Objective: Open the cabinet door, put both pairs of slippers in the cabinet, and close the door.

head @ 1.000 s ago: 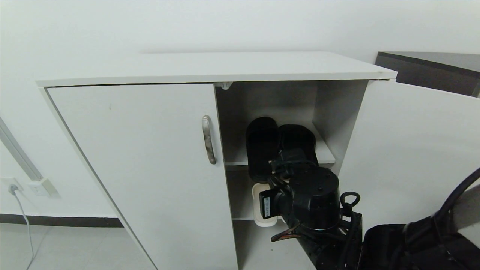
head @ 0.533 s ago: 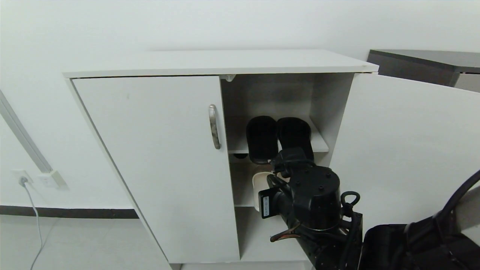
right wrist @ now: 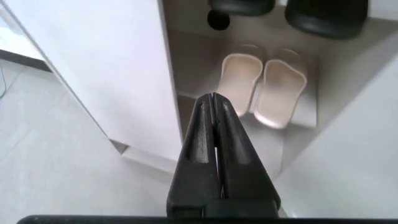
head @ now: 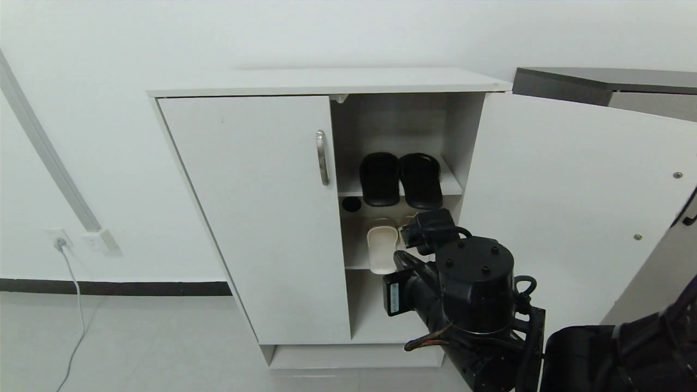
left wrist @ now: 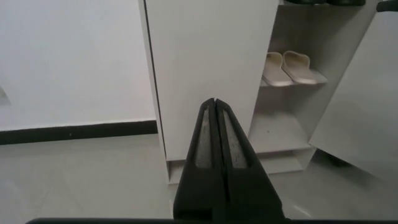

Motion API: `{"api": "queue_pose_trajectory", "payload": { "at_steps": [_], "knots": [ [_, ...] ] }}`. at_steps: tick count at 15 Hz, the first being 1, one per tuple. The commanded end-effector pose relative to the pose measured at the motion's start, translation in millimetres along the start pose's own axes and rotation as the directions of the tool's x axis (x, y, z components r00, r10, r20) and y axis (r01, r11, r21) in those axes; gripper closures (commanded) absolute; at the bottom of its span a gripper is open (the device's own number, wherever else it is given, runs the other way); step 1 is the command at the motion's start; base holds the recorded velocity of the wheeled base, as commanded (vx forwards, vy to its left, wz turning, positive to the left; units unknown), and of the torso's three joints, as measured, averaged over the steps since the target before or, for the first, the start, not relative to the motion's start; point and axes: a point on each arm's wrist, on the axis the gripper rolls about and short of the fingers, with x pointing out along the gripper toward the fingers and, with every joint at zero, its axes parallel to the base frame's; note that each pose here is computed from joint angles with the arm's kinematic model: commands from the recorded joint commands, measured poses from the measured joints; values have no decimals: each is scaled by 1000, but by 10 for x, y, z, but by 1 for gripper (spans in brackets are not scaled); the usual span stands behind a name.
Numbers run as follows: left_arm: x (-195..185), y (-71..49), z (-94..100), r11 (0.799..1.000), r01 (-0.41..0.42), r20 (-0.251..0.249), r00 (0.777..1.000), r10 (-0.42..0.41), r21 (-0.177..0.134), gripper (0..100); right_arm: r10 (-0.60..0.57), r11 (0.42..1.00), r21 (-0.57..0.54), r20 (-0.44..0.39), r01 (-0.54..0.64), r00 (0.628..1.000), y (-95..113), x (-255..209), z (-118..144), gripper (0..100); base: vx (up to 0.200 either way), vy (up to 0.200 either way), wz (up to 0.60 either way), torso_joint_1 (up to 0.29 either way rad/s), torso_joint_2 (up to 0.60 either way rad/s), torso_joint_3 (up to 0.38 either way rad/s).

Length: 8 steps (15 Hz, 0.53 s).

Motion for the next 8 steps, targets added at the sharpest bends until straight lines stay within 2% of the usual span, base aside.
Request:
{"api": "queue_pose_trajectory", "payload": {
  "at_steps": [1, 4, 8],
  "knots": [
    [1, 0, 0, 1000, -1, -1, 1000, 1, 0, 100, 1, 1000, 0, 0, -1, 1000, -1, -7, 0, 100, -200, 0, 0, 12, 7, -2],
    [1, 0, 0, 1000, -1, -1, 1000, 1, 0, 100, 3, 1000, -12, -15, -4, 1000, -16, -10, -49, 100, -200, 0, 0, 1, 4, 2],
    [1, 0, 0, 1000, -1, -1, 1000, 1, 0, 100, -19, 997, -74, -60, 15, 998, -106, 48, -200, 100, 0, 0, 0, 0, 0, 0]
  ]
}}
